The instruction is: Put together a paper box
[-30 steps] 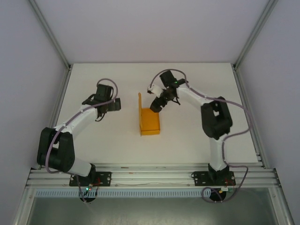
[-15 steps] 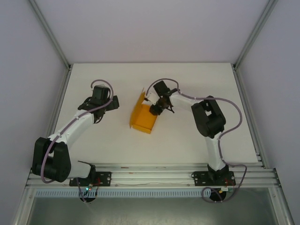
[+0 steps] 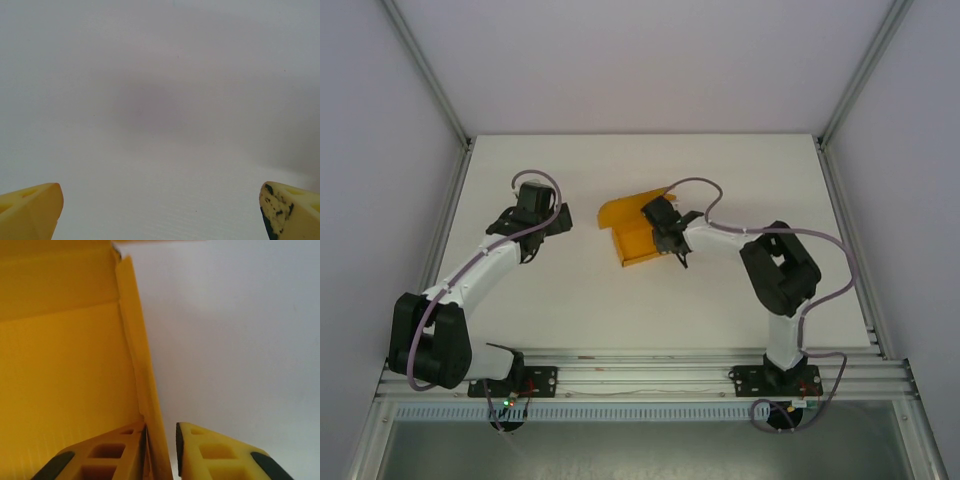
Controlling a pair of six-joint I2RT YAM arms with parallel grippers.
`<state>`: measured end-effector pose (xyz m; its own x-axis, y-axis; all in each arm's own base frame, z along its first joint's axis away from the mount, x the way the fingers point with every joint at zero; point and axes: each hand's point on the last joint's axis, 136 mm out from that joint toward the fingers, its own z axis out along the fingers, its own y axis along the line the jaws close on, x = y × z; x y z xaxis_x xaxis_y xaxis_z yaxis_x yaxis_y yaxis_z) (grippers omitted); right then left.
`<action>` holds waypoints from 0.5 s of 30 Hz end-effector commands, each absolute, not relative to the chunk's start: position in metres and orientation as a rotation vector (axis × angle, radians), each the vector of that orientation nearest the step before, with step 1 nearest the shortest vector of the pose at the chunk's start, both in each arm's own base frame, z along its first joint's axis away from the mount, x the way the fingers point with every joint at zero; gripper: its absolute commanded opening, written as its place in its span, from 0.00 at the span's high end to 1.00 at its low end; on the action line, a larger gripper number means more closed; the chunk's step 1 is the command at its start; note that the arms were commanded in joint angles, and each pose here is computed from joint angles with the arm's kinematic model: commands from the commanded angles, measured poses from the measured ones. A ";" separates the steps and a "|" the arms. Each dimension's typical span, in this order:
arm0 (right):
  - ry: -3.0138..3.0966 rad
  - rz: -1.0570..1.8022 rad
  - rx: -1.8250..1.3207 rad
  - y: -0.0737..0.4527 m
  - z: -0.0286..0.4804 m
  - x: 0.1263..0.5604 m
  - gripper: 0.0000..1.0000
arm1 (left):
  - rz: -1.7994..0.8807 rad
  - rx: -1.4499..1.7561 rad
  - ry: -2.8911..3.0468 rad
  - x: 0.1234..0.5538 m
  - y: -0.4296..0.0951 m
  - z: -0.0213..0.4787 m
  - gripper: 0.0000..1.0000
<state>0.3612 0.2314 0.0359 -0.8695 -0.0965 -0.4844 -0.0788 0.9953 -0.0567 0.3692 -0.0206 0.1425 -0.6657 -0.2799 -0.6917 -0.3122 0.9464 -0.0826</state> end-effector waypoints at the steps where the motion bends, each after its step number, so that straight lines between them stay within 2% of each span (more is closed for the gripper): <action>1: 2.614 -0.043 0.098 0.231 0.045 0.341 0.75 | -0.037 -0.317 2.307 0.377 -0.034 0.155 0.00; 6: 2.550 0.173 0.109 0.265 0.075 0.335 0.52 | -0.159 -0.148 2.283 0.376 -0.057 0.162 0.00; 12: 2.380 -0.023 0.023 0.223 0.126 0.350 0.19 | -0.290 0.193 2.232 0.364 -0.091 0.170 0.00; 15: 2.351 0.068 -0.221 0.225 0.141 0.360 0.12 | -0.394 0.402 2.188 0.359 -0.116 0.171 0.00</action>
<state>0.3471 0.2374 0.1235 -0.7524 0.0065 -0.6587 -0.0499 0.9965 0.0668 0.3630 -0.0855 0.1612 -0.6605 0.0015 -0.7509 0.1766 0.9723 -0.1534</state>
